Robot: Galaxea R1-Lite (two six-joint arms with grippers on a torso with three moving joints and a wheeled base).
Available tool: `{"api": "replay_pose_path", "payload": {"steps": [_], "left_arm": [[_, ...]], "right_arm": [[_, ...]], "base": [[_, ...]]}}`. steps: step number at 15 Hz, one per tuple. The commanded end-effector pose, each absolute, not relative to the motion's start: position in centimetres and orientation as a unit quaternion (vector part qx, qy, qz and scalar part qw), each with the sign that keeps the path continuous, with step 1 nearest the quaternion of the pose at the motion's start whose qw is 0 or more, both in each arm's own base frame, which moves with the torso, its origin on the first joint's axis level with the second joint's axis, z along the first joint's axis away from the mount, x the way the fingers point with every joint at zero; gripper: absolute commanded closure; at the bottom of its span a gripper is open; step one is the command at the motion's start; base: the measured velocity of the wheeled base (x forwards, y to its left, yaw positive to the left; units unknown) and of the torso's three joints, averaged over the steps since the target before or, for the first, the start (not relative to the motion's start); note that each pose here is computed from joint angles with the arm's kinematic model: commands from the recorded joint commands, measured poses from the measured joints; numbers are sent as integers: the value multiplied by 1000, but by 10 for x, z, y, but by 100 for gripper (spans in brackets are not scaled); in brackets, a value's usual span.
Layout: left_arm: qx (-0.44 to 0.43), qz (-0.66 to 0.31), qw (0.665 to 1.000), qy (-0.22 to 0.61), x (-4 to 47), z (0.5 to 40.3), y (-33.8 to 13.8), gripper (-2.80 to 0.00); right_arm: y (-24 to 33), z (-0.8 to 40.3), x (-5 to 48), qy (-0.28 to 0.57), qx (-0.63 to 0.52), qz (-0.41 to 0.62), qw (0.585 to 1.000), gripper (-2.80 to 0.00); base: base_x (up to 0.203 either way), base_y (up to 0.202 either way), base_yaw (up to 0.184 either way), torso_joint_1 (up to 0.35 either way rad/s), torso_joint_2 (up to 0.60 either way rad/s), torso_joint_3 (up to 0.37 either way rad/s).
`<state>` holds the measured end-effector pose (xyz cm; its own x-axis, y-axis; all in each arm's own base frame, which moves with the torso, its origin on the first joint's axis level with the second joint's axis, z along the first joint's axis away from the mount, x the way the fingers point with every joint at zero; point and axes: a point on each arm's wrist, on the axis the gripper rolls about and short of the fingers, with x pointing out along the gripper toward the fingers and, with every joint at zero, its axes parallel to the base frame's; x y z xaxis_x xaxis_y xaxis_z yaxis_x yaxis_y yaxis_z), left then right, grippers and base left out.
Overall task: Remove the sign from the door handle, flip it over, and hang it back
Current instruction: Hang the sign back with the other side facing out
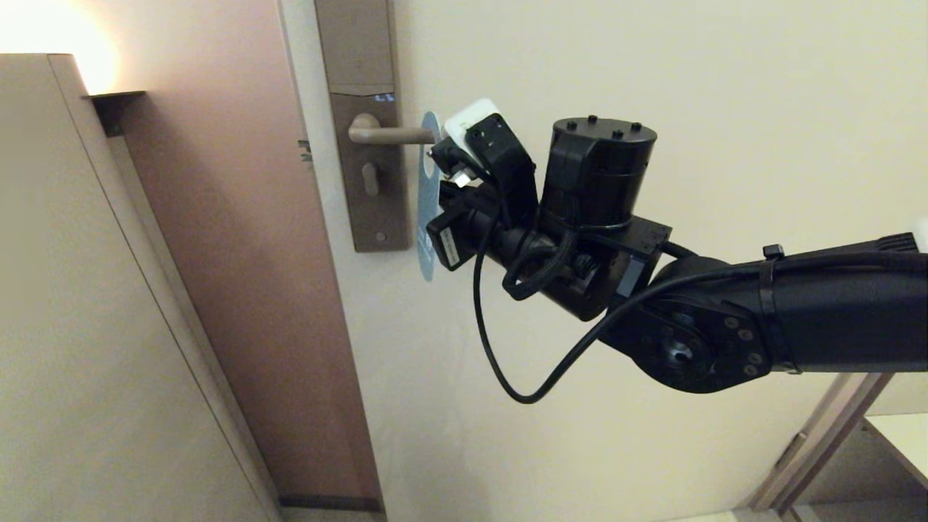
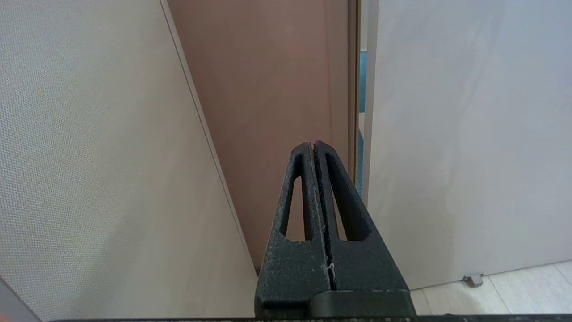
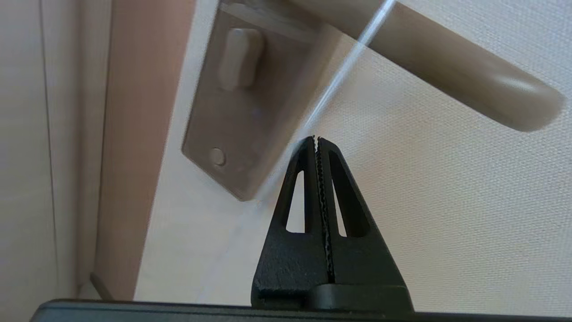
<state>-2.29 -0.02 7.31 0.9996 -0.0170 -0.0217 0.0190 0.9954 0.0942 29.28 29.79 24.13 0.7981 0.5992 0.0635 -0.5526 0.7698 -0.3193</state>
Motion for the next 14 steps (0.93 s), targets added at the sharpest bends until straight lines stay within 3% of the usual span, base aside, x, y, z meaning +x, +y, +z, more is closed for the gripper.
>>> {"api": "replay_pose_path", "payload": {"steps": [1,14], "left_arm": [[47,-9,999,11,-23,73,0,0],[47,-9,999,11,-23,73,0,0]], "right_arm": [[301,242,289,-85,-145,311,935,0],[318,243,283,-94,-141,327,929,0]], "base": [[0,0,0,0,0,0],[0,0,0,0,0,0]]}}
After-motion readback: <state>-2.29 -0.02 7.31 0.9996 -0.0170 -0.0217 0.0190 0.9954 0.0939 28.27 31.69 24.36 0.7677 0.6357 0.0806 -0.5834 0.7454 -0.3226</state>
